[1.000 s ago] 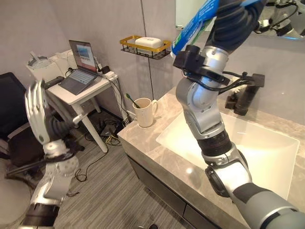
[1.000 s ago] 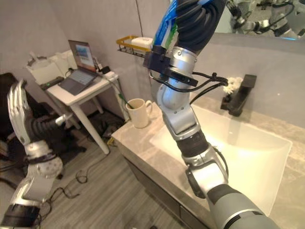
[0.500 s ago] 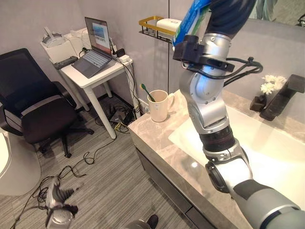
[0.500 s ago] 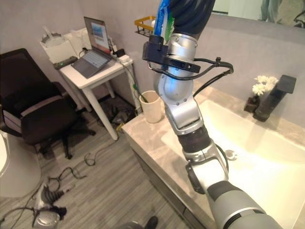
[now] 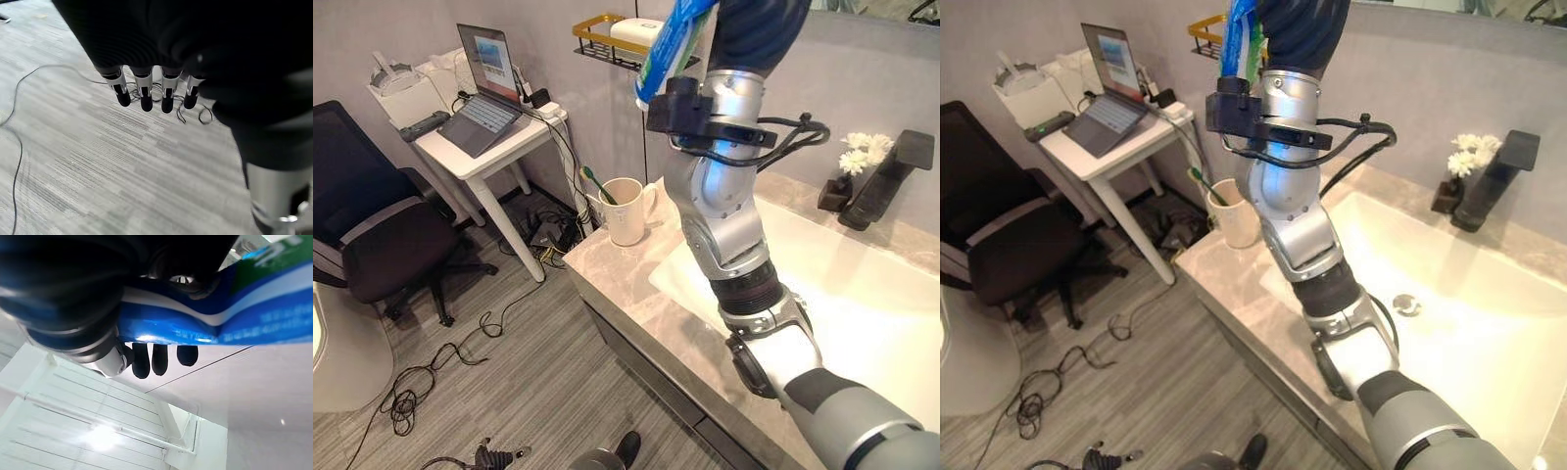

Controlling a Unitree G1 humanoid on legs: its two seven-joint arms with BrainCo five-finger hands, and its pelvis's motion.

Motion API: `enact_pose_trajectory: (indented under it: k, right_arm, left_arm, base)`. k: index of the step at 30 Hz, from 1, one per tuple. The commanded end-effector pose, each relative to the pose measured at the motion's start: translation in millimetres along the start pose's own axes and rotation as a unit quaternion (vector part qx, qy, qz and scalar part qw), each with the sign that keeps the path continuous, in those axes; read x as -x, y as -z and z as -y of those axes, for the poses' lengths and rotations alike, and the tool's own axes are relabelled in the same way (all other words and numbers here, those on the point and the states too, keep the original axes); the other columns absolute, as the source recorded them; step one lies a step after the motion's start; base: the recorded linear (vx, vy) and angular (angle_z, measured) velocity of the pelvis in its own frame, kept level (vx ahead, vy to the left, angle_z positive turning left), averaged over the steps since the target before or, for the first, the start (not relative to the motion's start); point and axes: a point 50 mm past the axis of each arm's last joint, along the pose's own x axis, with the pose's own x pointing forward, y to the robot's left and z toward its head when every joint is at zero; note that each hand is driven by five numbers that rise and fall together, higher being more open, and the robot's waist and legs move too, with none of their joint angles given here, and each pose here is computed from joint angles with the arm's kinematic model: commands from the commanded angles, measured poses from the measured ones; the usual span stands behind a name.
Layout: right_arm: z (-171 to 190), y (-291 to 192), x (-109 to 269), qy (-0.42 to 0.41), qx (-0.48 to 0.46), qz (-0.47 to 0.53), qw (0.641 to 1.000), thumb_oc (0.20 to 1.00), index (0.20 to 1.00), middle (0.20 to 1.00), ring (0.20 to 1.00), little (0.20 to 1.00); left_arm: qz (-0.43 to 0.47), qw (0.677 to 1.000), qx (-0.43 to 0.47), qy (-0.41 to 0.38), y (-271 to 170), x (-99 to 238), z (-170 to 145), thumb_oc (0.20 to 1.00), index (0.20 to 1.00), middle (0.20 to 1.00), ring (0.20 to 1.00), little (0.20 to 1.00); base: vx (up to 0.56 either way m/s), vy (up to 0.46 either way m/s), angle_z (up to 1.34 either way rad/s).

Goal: Put brush and paste in cup on sink, flatten towel.

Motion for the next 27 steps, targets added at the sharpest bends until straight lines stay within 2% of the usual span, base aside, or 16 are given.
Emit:
enact_pose_trajectory:
  k: [1,5,16,27]
  right_arm:
    - [-23.7,-13.7,-3.1,-0.047,-0.060,0.034,0.996,0.200,0.200,0.200,0.200,0.200]
    - [-21.6,-14.2,-1.4,-0.042,-0.070,0.033,0.996,0.200,0.200,0.200,0.200,0.200]
    - [-19.2,-15.7,-2.2,-0.037,-0.067,0.039,0.996,0.200,0.200,0.200,0.200,0.200]
    - [-10.8,7.5,-6.5,-0.011,-0.022,0.000,1.000,0.200,0.200,0.200,0.200,0.200]
  left_arm:
    - [0.008,0.999,-0.044,0.004,-8.8,-3.8,-1.6,1.000,1.000,1.000,1.000,1.000]
    - [0.003,0.997,-0.070,0.033,2.5,0.9,10.2,1.000,1.000,1.000,1.000,1.000]
    - [0.000,0.994,-0.104,0.042,9.5,2.0,11.1,1.000,1.000,1.000,1.000,1.000]
    - [0.036,0.992,-0.111,0.041,-8.9,0.9,14.7,1.000,1.000,1.000,1.000,1.000]
  base:
    - [0.00,0.000,0.00]
    - [0.00,0.000,0.00]
    - [0.00,0.000,0.00]
    - [0.00,0.012,0.09]
